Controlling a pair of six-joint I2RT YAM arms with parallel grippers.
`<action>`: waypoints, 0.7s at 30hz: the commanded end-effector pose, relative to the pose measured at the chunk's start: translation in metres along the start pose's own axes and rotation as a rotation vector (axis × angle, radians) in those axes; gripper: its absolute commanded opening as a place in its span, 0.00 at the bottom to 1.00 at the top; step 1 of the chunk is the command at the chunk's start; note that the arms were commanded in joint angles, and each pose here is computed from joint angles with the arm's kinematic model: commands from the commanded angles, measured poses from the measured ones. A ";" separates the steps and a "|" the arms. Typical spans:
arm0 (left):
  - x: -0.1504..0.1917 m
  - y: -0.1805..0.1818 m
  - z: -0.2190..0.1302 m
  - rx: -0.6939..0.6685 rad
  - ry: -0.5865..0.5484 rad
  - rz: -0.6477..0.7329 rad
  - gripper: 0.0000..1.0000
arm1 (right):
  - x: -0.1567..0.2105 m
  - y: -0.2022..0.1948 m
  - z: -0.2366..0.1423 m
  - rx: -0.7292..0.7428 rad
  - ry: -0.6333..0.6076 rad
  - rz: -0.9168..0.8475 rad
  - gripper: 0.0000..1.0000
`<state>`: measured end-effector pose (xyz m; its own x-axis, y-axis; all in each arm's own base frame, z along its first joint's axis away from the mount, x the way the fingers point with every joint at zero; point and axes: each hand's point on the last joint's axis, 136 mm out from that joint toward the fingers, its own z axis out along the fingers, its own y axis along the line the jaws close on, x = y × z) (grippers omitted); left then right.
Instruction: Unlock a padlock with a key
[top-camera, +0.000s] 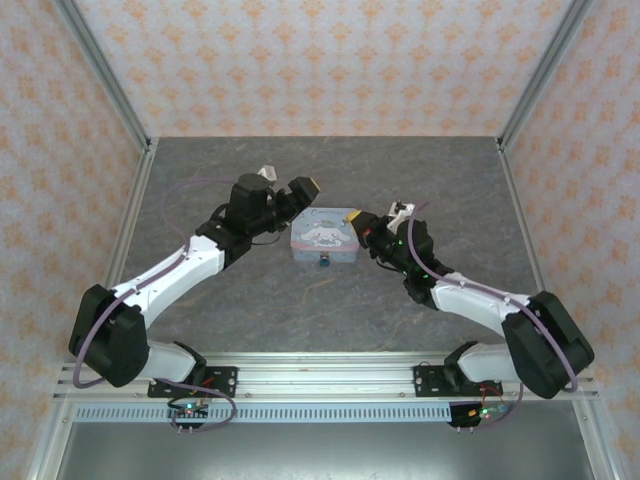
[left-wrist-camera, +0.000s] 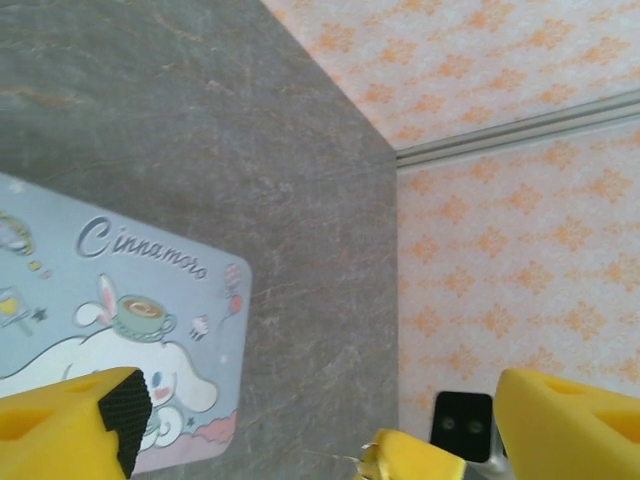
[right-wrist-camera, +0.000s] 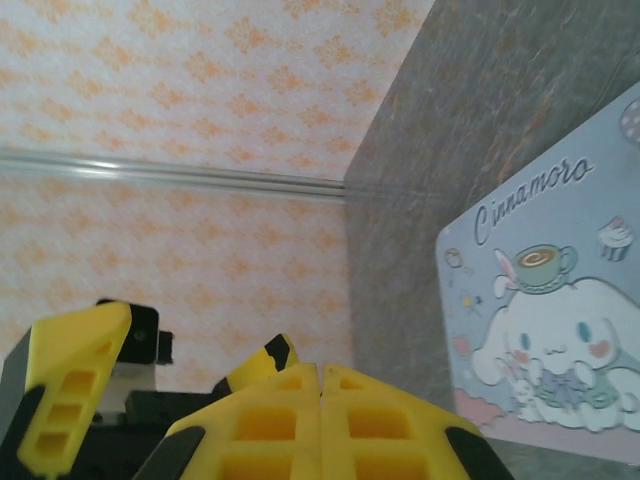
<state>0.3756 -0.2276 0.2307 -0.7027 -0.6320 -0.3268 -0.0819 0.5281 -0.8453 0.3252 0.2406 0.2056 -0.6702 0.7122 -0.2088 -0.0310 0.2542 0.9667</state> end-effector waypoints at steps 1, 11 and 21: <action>0.022 0.019 -0.008 -0.063 0.114 0.017 0.93 | 0.001 -0.010 -0.012 0.024 -0.008 -0.242 0.00; 0.062 0.023 0.018 0.018 0.261 -0.140 0.86 | 0.001 -0.012 -0.026 0.016 -0.069 -0.221 0.00; 0.076 0.000 0.048 0.117 0.211 -0.268 0.57 | -0.012 -0.011 -0.028 0.001 -0.160 -0.073 0.00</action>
<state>0.3432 -0.2981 0.1719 -0.8381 -0.5450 -0.0244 -0.2222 0.3817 -0.8972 0.3095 0.2162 0.1869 -0.5871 0.7373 -0.3342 -0.0642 0.3692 0.9271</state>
